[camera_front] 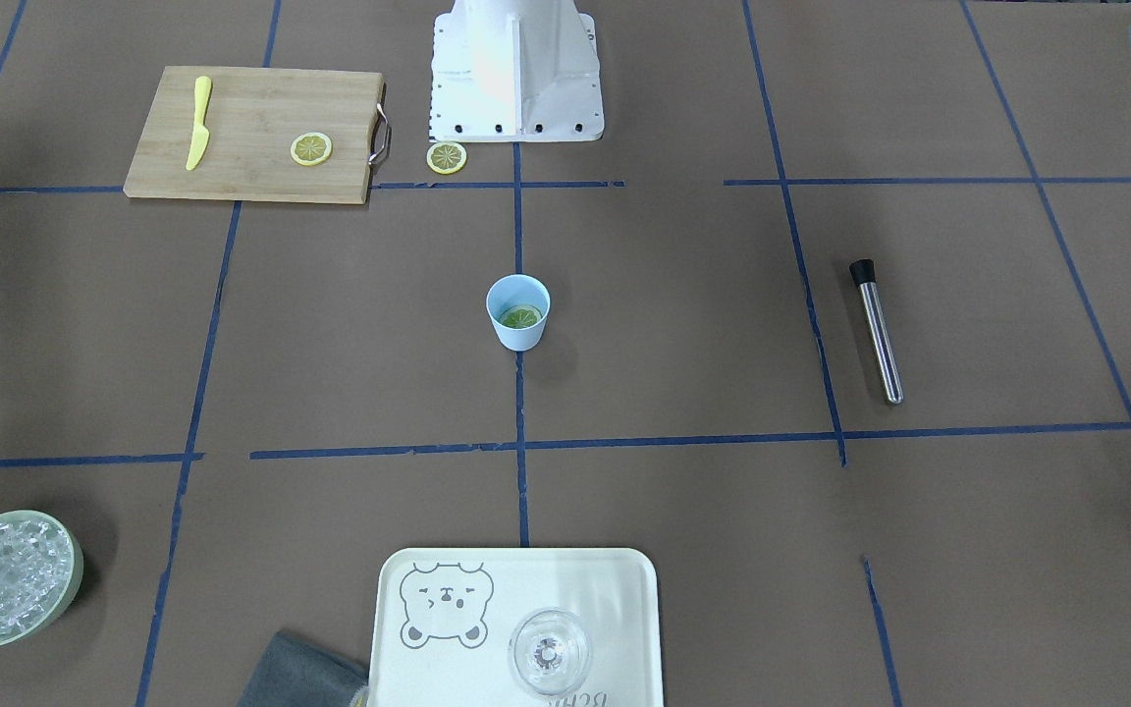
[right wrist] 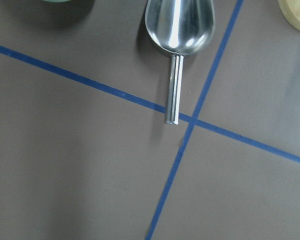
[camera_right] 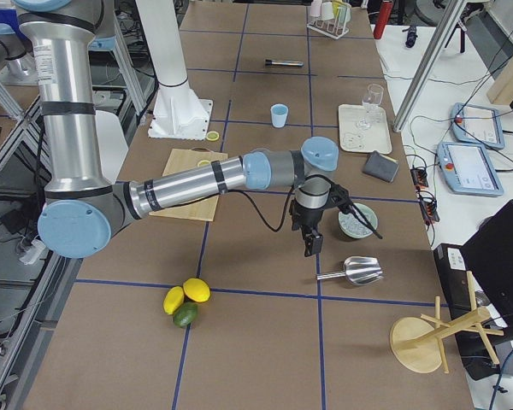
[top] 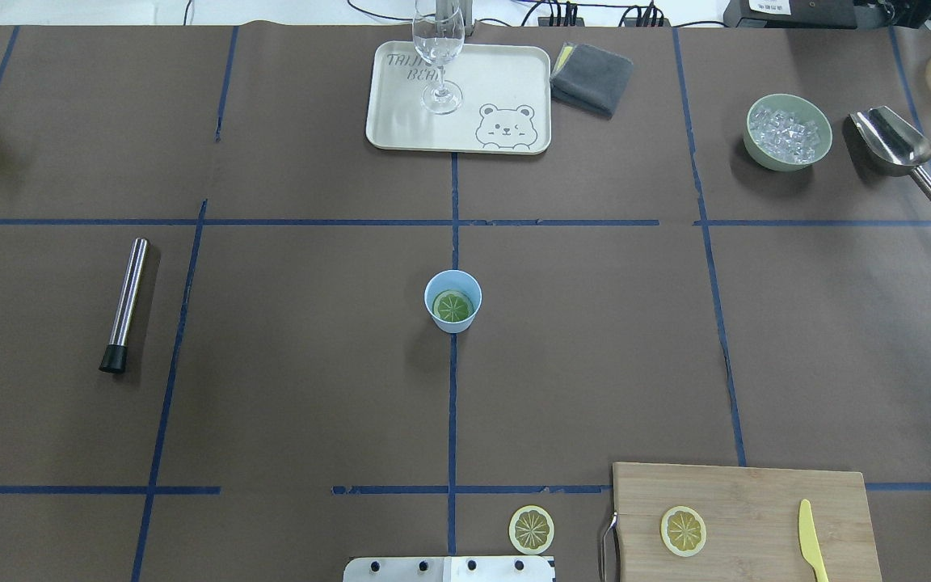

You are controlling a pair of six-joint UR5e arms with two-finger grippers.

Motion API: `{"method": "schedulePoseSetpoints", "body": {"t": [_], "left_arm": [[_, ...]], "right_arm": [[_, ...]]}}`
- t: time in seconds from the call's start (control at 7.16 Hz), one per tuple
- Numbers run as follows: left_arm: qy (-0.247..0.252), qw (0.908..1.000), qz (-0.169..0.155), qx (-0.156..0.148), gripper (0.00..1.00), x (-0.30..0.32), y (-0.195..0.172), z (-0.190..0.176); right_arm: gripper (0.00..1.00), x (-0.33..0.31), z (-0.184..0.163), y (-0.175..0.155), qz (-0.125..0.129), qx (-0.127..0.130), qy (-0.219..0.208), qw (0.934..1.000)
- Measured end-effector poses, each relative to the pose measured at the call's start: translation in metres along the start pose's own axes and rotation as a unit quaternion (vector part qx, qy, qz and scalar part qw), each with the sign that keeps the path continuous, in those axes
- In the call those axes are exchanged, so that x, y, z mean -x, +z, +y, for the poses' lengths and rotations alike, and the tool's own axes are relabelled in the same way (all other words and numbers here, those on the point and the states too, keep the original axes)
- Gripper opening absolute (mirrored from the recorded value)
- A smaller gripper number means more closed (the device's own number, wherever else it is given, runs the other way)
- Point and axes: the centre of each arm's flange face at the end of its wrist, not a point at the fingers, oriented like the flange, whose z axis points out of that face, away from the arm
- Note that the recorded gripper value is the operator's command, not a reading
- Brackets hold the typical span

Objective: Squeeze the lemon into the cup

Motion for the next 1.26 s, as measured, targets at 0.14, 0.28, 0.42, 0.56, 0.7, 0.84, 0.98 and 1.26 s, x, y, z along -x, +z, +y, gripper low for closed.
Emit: {"method": "schedulePoseSetpoints", "body": {"t": [0.14, 0.28, 0.42, 0.56, 0.7, 0.84, 0.98, 1.26], "left_arm": [[0.051, 0.9976, 0.023, -0.041, 1.00, -0.018, 0.018, -0.009], [0.054, 0.9957, 0.044, -0.061, 1.00, -0.031, 0.038, -0.011], [0.011, 0.9960, 0.067, -0.059, 1.00, -0.053, 0.059, -0.010], [-0.018, 0.9951, 0.086, -0.045, 1.00, -0.083, 0.083, -0.004], [-0.034, 0.9950, 0.090, -0.025, 1.00, -0.107, 0.110, 0.016], [-0.063, 0.9954, 0.072, -0.008, 0.96, -0.114, 0.133, 0.045], [-0.106, 0.9930, 0.051, 0.006, 0.75, -0.121, 0.154, 0.070], [-0.184, 0.9819, 0.031, 0.032, 0.63, -0.147, 0.186, 0.098]], "right_arm": [[1.00, -0.026, 0.019, 0.001, -0.017, -0.001, 0.041, 0.9990], [1.00, -0.038, 0.031, 0.004, -0.028, -0.001, 0.062, 0.9977], [1.00, -0.043, 0.037, 0.006, -0.033, 0.000, 0.071, 0.9969], [1.00, -0.045, 0.041, 0.009, -0.035, 0.001, 0.074, 0.9966], [1.00, -0.046, 0.044, 0.011, -0.035, 0.003, 0.076, 0.9965], [1.00, -0.047, 0.046, 0.012, -0.036, 0.004, 0.076, 0.9964], [1.00, -0.047, 0.047, 0.013, -0.036, 0.005, 0.076, 0.9964], [1.00, -0.047, 0.051, 0.014, -0.036, 0.006, 0.076, 0.9964]]}}
